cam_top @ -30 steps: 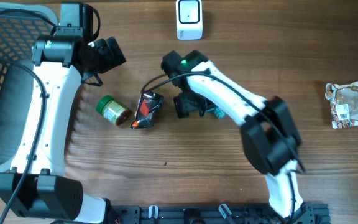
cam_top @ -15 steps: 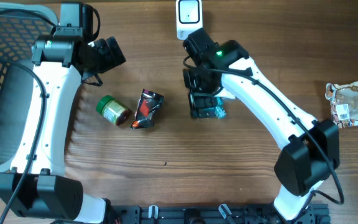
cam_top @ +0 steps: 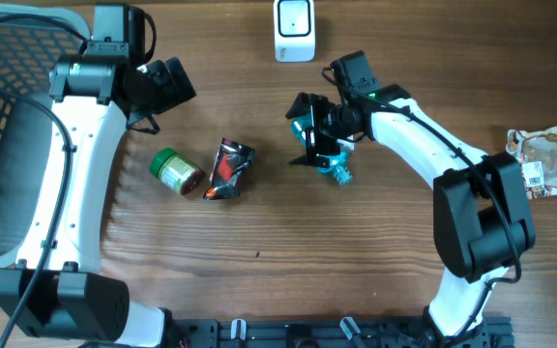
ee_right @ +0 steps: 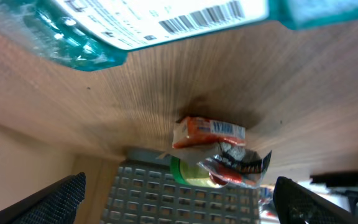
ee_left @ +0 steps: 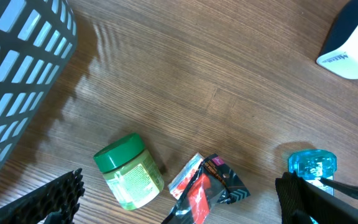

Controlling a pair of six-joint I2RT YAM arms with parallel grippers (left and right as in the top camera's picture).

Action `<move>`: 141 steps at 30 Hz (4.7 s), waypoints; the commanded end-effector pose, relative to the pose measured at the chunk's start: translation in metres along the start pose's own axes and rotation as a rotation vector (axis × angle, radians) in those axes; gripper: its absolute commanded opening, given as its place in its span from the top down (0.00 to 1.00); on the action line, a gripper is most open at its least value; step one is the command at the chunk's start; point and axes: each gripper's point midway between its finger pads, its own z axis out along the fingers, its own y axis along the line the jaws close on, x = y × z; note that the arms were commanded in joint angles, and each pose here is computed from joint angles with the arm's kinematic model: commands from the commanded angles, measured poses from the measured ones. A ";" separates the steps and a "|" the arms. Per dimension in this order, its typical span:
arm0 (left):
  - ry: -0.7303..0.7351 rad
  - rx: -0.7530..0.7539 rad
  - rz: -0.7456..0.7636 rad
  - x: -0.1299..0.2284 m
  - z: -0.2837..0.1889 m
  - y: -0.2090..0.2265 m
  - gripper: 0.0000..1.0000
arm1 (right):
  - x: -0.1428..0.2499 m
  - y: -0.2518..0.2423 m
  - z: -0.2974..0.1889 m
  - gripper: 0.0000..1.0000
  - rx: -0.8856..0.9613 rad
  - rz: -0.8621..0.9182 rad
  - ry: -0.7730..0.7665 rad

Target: Scan the item barcode

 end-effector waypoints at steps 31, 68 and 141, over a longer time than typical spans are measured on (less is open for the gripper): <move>-0.009 -0.013 0.019 -0.002 -0.001 0.004 0.00 | -0.104 -0.049 -0.066 0.00 0.120 0.286 -0.768; -0.009 -0.013 0.019 -0.002 -0.001 0.004 0.00 | -0.150 0.002 -0.028 0.23 0.229 -0.407 -0.815; -0.009 -0.013 0.019 -0.002 -0.001 0.004 0.00 | -0.062 0.032 -0.073 0.29 0.210 -0.894 -0.752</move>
